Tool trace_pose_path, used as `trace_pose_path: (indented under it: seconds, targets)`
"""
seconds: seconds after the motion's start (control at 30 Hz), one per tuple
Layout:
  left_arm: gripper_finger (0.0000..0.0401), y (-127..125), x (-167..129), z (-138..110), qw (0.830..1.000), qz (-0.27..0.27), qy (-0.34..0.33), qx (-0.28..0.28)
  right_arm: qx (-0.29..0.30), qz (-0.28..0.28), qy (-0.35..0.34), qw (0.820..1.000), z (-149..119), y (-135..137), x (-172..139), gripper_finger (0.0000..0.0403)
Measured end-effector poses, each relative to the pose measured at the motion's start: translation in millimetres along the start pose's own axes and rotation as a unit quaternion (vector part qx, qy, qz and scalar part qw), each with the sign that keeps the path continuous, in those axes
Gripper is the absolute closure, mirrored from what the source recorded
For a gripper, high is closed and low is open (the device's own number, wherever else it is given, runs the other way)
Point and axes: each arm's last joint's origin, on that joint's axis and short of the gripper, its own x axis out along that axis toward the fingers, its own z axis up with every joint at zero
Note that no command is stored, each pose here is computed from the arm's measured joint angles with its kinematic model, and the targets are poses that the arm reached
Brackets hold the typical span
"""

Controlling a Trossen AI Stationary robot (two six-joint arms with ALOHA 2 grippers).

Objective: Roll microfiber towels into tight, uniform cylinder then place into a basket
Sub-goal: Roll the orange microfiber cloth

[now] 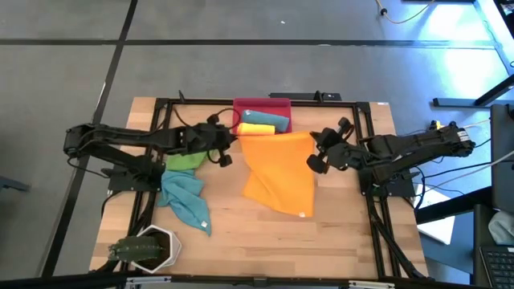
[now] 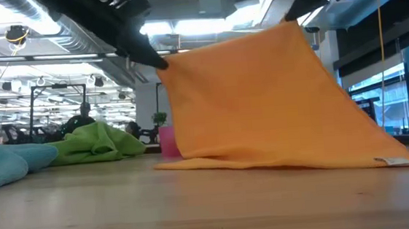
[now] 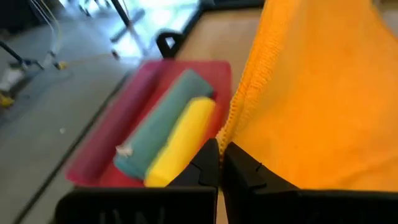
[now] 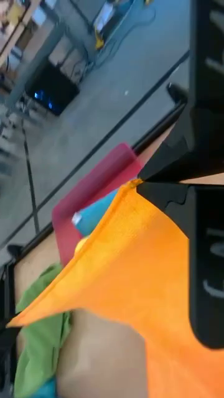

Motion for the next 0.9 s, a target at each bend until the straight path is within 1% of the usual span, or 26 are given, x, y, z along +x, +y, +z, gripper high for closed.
trace_pose_path:
  seconds: [0.13,0.23,0.3,0.47,0.53,0.73,0.8,0.9]
  targets:
    - [0.0401,7.0,0.5,7.0,0.999,0.015,-0.035,-0.001,-0.009,-0.024,0.005,1.0,-2.0,-3.2,1.3,0.0395]
    - [0.0401,8.0,-5.8,12.2,0.999,0.014,-0.048,-0.003,-0.005,-0.024,0.003,1.0,-1.6,-3.0,1.4,0.0399]
    - [0.0401,5.1,-13.0,14.8,0.999,0.003,-0.046,-0.006,-0.002,-0.008,0.003,1.0,-1.0,-1.1,0.6,0.0398]
    - [0.0401,-12.1,-29.4,17.4,0.999,-0.039,-0.037,0.003,0.011,0.045,0.003,0.999,-0.7,8.7,-3.6,0.0398]
    - [0.0401,-19.6,-33.6,16.2,0.998,-0.056,-0.031,0.011,0.002,0.055,0.007,0.998,-2.4,14.3,-3.9,0.0398]
    - [0.0401,-36.4,-41.0,8.5,0.996,-0.09,0.005,-0.004,-0.01,0.084,0.027,0.996,-10.6,36.7,-3.7,0.0398]
    - [0.0401,-41.3,-43.6,7.8,0.995,-0.099,0.006,-0.005,-0.017,0.089,0.029,0.995,-14.2,45.9,-4.5,0.0398]
    - [0.0401,-45.4,-45.9,8.1,0.994,-0.104,0.001,0.012,-0.04,0.073,0.022,0.996,-19.2,55.2,-6.7,0.0398]
